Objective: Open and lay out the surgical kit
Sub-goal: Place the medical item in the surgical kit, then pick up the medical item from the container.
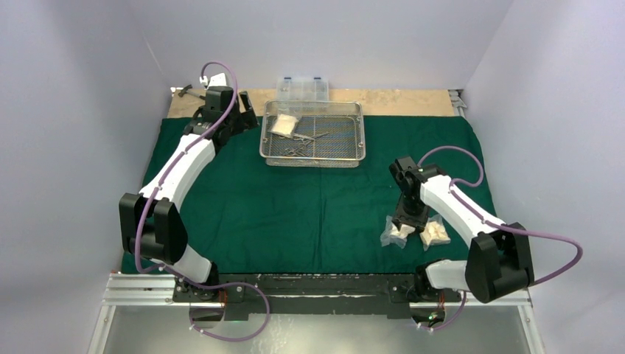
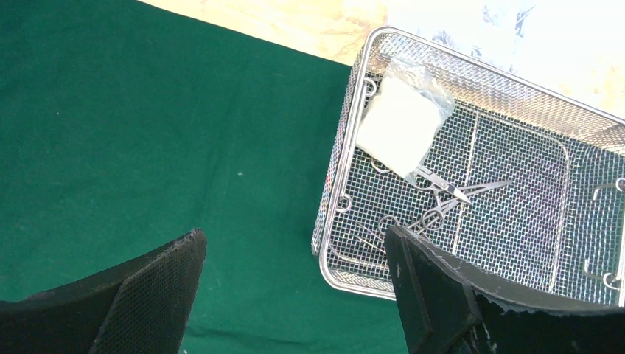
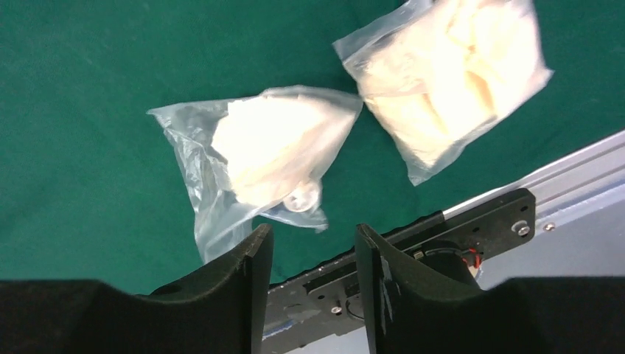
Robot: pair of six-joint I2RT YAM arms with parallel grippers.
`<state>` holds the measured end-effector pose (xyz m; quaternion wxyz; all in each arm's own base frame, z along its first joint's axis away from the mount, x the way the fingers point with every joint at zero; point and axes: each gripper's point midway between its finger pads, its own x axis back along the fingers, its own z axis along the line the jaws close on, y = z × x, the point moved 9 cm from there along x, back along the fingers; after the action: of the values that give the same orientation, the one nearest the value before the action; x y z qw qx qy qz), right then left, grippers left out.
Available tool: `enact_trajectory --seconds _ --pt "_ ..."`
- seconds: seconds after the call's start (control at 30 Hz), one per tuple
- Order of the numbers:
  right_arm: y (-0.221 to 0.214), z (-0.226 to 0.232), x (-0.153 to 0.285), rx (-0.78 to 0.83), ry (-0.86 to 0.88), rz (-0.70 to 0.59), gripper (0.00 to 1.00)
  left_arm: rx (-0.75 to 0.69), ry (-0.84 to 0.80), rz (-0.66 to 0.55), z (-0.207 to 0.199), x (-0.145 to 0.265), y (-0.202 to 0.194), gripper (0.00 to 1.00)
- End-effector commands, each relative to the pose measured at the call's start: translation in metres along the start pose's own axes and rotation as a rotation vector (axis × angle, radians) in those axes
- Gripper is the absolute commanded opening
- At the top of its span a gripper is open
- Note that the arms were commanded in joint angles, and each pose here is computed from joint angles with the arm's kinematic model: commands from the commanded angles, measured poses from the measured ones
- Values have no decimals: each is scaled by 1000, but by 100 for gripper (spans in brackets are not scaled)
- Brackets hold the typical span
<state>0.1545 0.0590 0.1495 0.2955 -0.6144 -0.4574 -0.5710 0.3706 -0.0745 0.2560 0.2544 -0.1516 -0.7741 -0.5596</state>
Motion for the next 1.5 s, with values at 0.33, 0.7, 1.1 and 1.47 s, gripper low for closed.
enact_trajectory --seconds 0.33,0.7,1.1,1.47 --pt "100 61 120 45 537 -485 57 -47 6 -83 -4 10 26 91" --pt "181 220 153 -8 1037 -471 53 -23 -115 -24 -11 18 15 88" --pt "208 336 96 -140 1003 -424 64 87 -35 85 -2 1 -13 88" --pt "209 382 43 -14 1092 -499 58 76 -59 136 -7 -19 -21 83"
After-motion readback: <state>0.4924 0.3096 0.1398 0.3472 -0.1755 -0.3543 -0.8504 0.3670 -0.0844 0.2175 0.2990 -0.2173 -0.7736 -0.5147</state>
